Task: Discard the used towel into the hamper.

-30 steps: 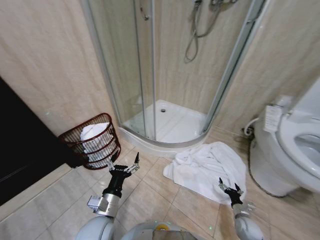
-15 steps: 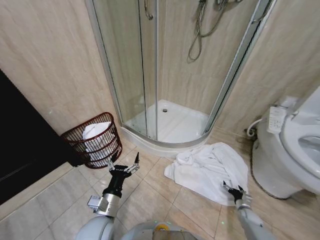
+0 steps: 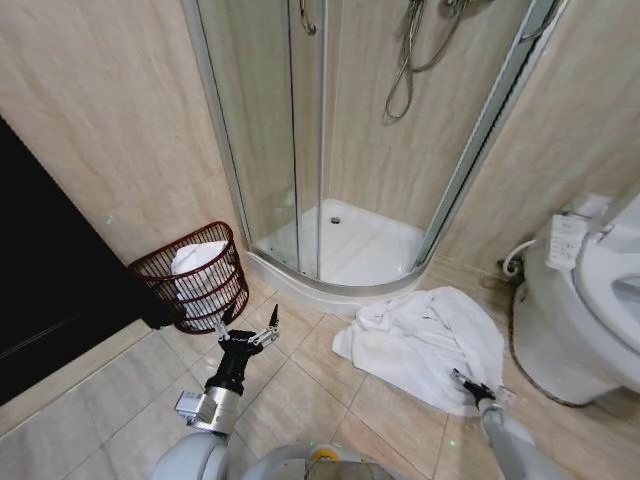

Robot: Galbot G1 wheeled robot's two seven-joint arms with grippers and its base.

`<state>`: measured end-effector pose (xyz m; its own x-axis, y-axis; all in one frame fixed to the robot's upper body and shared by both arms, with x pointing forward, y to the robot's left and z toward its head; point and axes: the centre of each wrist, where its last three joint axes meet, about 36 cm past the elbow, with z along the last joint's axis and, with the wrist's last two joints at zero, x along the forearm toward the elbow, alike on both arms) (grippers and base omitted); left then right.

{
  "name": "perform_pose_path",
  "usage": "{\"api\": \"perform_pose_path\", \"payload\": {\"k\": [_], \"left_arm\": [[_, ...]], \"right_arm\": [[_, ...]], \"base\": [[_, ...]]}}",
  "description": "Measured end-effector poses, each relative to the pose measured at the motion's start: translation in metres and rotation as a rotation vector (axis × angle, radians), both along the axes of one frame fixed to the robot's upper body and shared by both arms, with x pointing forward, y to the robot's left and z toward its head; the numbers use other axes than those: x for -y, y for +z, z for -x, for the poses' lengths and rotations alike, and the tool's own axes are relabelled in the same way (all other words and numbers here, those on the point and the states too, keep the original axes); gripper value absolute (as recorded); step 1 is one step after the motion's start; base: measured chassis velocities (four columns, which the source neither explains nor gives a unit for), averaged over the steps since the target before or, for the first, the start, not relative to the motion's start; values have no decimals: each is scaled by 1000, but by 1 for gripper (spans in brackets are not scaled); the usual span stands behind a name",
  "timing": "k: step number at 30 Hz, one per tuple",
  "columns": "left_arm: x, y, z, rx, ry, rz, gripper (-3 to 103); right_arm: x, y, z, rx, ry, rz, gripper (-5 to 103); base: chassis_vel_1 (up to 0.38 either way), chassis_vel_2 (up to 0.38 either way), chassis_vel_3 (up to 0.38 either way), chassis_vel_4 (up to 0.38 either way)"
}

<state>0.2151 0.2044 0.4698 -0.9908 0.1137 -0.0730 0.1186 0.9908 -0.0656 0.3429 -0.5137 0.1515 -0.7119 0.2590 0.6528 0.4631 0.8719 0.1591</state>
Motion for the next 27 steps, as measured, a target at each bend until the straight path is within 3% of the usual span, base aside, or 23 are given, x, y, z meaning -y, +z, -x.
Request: {"api": "perform_pose_path", "payload": {"k": [6, 13, 20, 27], "left_arm": [[0, 0, 0, 0, 0, 0, 100], [0, 0, 0, 0, 0, 0, 100], [0, 0, 0, 0, 0, 0, 100], [0, 0, 0, 0, 0, 0, 100]], "right_arm": [[-26, 2, -17, 38, 74, -83, 100], [-45, 7, -38, 57, 171, -120, 100], [-72, 7, -66, 45, 267, -86, 100], [-101, -1, -91, 26, 368, 23, 100]], "base": [[0, 0, 0, 0], [0, 0, 0, 0], [0, 0, 0, 0], [0, 0, 0, 0]]}}
